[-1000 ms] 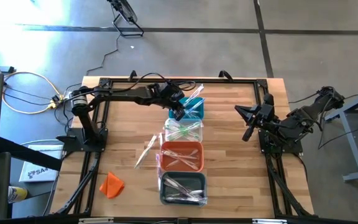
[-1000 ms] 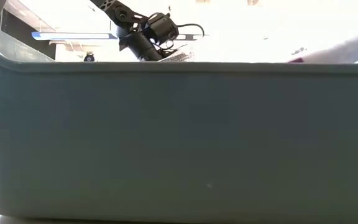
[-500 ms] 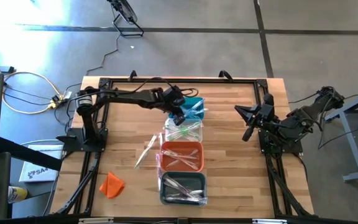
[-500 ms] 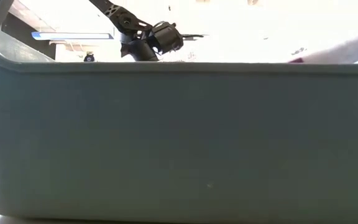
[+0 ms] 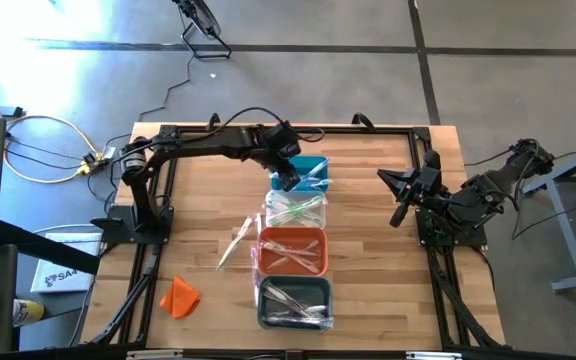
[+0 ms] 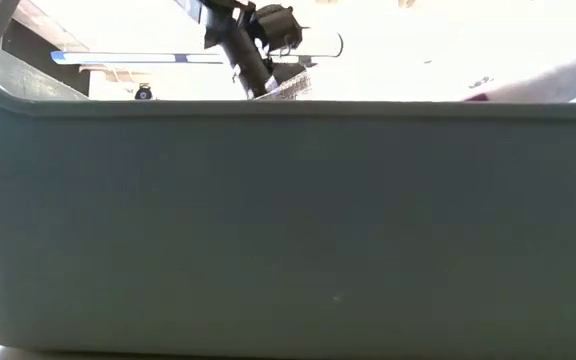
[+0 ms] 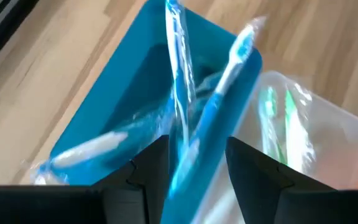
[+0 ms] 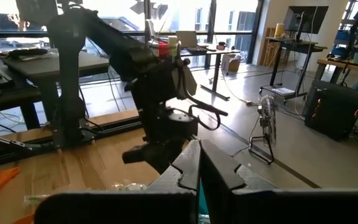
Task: Pick & Place Toothbrushes
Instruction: Put the green toothbrush into the transparent bin
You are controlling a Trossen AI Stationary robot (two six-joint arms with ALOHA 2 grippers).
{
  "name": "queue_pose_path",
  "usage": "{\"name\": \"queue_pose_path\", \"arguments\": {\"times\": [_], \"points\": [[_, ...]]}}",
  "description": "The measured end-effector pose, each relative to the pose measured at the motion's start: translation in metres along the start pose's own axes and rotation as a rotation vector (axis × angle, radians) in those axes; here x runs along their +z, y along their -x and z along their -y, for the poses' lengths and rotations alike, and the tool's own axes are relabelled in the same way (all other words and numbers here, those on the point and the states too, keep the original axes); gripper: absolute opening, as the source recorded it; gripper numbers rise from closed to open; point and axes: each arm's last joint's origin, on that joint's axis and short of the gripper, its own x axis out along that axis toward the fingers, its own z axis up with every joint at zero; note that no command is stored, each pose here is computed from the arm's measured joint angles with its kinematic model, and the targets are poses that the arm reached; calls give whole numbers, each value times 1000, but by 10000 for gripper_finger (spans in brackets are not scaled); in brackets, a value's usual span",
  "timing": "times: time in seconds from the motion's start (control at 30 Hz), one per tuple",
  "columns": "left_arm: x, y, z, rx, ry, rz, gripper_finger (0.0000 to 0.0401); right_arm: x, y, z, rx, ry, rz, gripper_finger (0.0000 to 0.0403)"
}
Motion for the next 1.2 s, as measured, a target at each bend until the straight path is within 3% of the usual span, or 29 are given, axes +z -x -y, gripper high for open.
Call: {"name": "queue_pose_path", "arguments": {"times": [0.27,0.5,0.73,0.93,1.2], "points": [[-9,24,27,7,-53,-152,142,-1,0,0,0,14,-3,2],[-25,51,55,-8,-46,-203,72,-2,0,1,-2,38,-13,2],[-37,86,82,17,-13,-141,5,-3,0,1,-2,45,-16,2],[-52,107,103,69,34,-107,6,-4,0,1,-3,54,-19,2],[-74,119,131,57,99,-142,1,-4,0,1,-3,57,-21,2]]}}
